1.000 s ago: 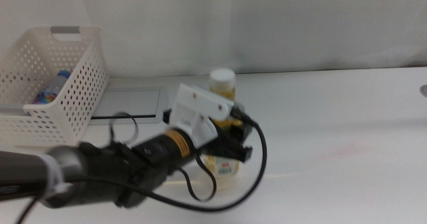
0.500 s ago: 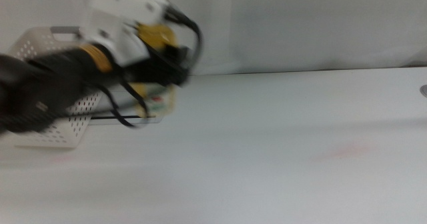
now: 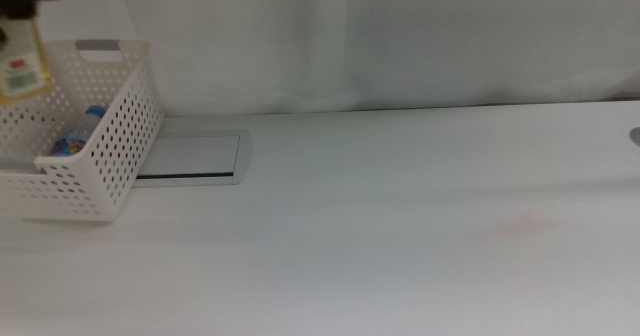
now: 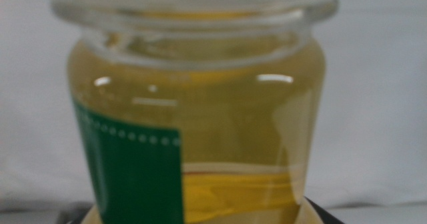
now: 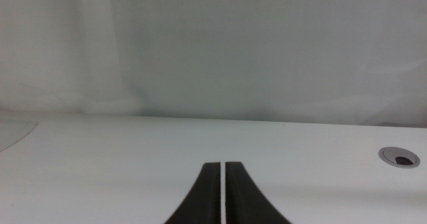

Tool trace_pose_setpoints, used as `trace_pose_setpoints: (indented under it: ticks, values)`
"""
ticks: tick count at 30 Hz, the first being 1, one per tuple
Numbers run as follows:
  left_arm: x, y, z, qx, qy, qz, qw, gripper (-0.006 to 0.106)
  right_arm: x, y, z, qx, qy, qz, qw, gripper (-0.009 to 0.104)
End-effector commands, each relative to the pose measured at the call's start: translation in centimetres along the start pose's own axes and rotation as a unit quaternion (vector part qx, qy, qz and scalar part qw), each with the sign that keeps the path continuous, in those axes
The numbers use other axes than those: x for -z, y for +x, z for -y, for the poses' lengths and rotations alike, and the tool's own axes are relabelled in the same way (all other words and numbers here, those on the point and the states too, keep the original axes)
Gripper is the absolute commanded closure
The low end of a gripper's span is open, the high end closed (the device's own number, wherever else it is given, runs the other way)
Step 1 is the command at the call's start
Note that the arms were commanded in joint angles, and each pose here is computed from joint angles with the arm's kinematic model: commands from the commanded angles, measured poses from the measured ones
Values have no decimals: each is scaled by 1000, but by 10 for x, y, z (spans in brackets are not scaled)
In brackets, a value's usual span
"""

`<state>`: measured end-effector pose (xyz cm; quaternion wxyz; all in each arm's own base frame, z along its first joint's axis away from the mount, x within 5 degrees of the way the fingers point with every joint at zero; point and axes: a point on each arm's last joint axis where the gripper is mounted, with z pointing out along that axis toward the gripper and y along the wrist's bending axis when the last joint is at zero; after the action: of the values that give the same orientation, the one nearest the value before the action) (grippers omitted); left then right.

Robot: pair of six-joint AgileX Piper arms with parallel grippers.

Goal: Use arms to grab the bottles and put them into the dustbin to the left of the table.

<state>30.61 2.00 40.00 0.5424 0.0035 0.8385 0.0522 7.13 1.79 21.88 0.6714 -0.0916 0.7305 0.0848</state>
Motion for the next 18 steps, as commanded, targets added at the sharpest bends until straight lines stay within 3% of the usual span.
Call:
trace_pose_setpoints:
  ticks: [1, 9, 18]
  values:
    - [1, -16, -18, 33, -21, 36, 999, 103, 0, 1, 0, 9, 1, 2, 1000, 98]
    - [-55, -16, -53, 68, -53, -29, 996, 103, 0, 1, 0, 9, 1, 2, 1000, 98]
    - [-138, 12, -54, 82, -28, -86, 993, 103, 0, 1, 0, 11, 1, 2, 1000, 98]
